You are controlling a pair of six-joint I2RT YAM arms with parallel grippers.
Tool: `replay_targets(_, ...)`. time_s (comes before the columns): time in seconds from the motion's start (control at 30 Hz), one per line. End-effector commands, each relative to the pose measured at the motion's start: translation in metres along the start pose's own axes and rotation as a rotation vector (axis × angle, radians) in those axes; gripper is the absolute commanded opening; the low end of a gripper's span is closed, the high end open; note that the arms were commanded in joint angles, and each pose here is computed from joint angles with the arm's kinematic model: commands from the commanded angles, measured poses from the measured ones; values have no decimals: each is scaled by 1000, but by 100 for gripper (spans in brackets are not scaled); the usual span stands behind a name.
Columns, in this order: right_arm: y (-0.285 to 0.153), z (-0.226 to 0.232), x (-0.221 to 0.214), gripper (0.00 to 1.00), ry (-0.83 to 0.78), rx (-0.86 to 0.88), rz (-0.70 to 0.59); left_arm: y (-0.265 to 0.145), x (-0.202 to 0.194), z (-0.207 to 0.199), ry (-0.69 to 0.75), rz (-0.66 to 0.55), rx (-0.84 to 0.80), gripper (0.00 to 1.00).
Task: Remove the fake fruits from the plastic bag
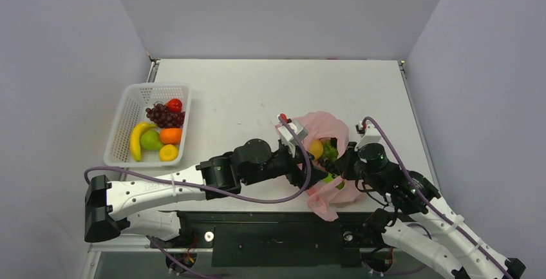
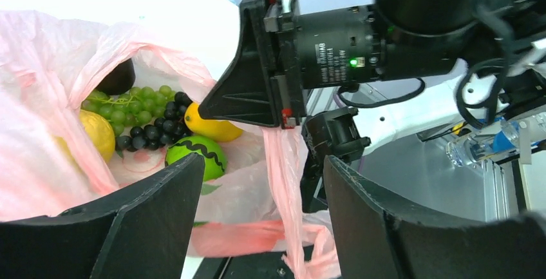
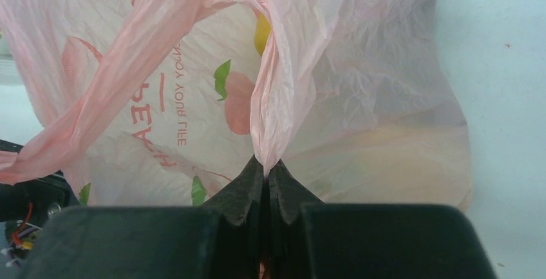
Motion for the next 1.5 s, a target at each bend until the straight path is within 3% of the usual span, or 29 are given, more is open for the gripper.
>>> replay_targets(0.0,-7,12,18,0,33,67,-94,18,16,-1,-41,-43,-26,66)
replay_targets(0.2,-10,10,18,0,39,73,-116,50,-7,18,-61,20,1,58)
replay_targets(0.33,-14,7,20,0,51,72,-142,68,-28,47,-78,53,100,44)
replay_targets(0.5,-22,1,24,0,99,54,-192,78,-48,79,-144,56,165,38)
replay_targets(0.7,-23,-3,25,0,120,38,-207,101,-81,90,-149,153,167,42)
replay_targets(0.87,-23,-2,24,0,117,44,-202,115,-117,116,-128,232,253,53)
replay_targets(1.03,-22,-4,22,0,121,39,-205,127,-147,136,-112,287,304,56)
replay_targets(1.23,-19,-4,19,0,122,33,-192,139,-178,154,-150,312,341,56)
replay_targets(1.47,-16,-4,15,0,122,35,-178,154,-185,145,-275,274,274,57)
Point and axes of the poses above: each gripper's point midway between its finger pads, its own y axis out along the fingers, its own z axis along the line the jaws close on, x = y × z, the point moved 2 cm from there along -y, back along the fingers, and after that the axes turned 5 degrees about -y, right-handed, at the moved point
